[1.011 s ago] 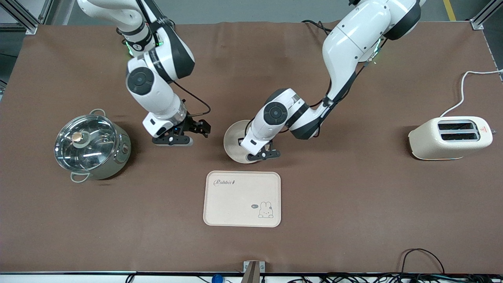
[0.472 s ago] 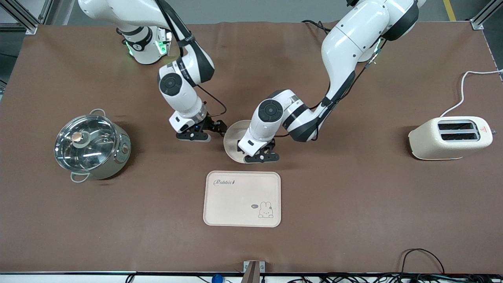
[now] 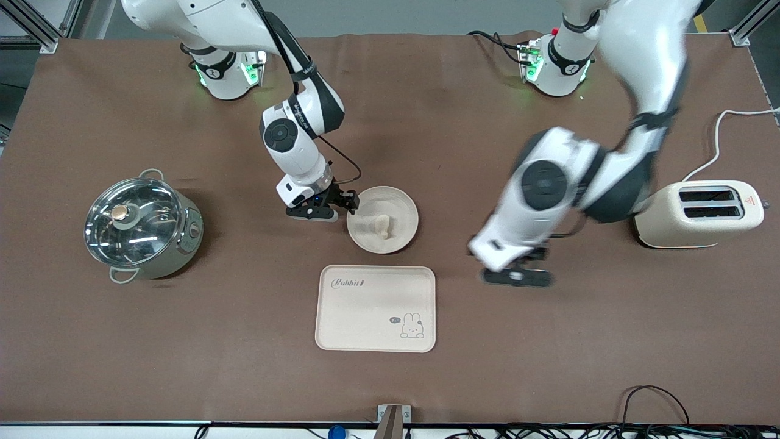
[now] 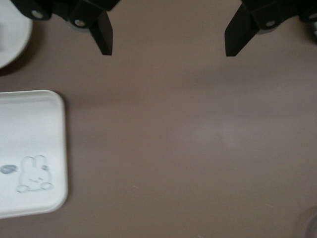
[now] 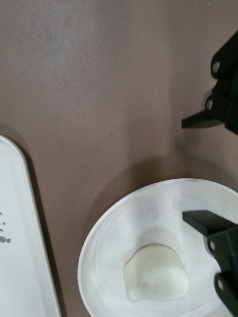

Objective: Place bun in plate and plate on tray
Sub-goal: 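Release the bun, withdraw the left gripper while the right gripper reaches the plate, then grip the plate rim with the right gripper and lift it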

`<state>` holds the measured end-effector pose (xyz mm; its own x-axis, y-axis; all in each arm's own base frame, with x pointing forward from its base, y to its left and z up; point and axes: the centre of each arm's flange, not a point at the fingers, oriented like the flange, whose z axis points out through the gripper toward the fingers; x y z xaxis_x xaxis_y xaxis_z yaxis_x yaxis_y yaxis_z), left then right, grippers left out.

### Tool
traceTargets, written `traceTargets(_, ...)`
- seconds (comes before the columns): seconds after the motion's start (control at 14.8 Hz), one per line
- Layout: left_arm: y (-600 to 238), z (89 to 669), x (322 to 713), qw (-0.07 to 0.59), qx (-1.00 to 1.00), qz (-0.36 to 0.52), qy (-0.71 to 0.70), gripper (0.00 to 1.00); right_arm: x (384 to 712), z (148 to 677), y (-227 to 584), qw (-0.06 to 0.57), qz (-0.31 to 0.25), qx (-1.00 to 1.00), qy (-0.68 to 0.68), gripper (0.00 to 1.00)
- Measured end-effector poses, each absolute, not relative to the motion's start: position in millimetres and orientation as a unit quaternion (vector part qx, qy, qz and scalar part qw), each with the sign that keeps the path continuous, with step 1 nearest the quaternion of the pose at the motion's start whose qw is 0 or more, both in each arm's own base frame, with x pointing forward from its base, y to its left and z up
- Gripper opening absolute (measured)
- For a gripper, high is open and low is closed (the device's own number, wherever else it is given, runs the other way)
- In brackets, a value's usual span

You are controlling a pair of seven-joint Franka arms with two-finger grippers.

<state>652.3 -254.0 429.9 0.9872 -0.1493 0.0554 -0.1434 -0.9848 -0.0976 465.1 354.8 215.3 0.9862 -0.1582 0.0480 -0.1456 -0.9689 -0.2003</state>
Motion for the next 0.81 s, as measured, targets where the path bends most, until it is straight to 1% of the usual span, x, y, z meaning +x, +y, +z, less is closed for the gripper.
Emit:
traceTargets(0.07, -230.0, 448.0, 654.7, 0.053, -0.995, -0.033, 0.081, 1.00, 465.3, 213.4, 355.1, 0.098, -0.031, -0.992, 0.077, 0.59)
traceTargets(0.13, -212.8, 462.6, 653.7, 0.055, -0.994, -0.029, 0.087, 1.00, 465.6, 211.0, 355.3, 0.097, -0.030, -0.992, 0.077, 0.59)
traceTargets(0.2, -200.4, 475.9, 650.6, 0.051, -0.994, -0.023, 0.092, 1.00, 465.7, 207.9, 356.1, 0.095, -0.029, -0.992, 0.077, 0.57)
traceTargets(0.34, -179.2, 505.1, 642.4, 0.037, -0.994, -0.017, 0.099, 1.00, 464.6, 199.3, 360.5, 0.091, -0.026, -0.993, 0.074, 0.56)
traceTargets(0.47, -152.2, 540.5, 632.7, 0.026, -0.995, -0.027, 0.090, 1.00, 463.5, 192.5, 365.4, 0.089, -0.024, -0.993, 0.072, 0.55)
traceTargets(0.54, -138.7, 559.2, 626.3, 0.019, -0.996, -0.033, 0.080, 1.00, 463.7, 191.1, 367.1, 0.089, -0.024, -0.993, 0.072, 0.55)
traceTargets(0.61, -125.7, 578.5, 617.5, 0.012, -0.997, -0.037, 0.067, 1.00, 464.2, 190.4, 368.0, 0.089, -0.024, -0.993, 0.072, 0.52)
traceTargets(0.67, -112.6, 597.0, 606.2, 0.005, -0.998, -0.039, 0.058, 1.00, 464.5, 189.9, 368.4, 0.089, -0.024, -0.993, 0.072, 0.52)
traceTargets(0.74, -99.6, 613.4, 593.5, 0.003, -0.998, -0.042, 0.057, 1.00, 464.5, 189.5, 369.0, 0.089, -0.024, -0.993, 0.072, 0.44)
traceTargets(0.81, -85.5, 626.4, 579.8, 0.003, -0.997, -0.046, 0.061, 1.00, 464.0, 188.9, 370.0, 0.090, -0.023, -0.993, 0.073, 0.34)
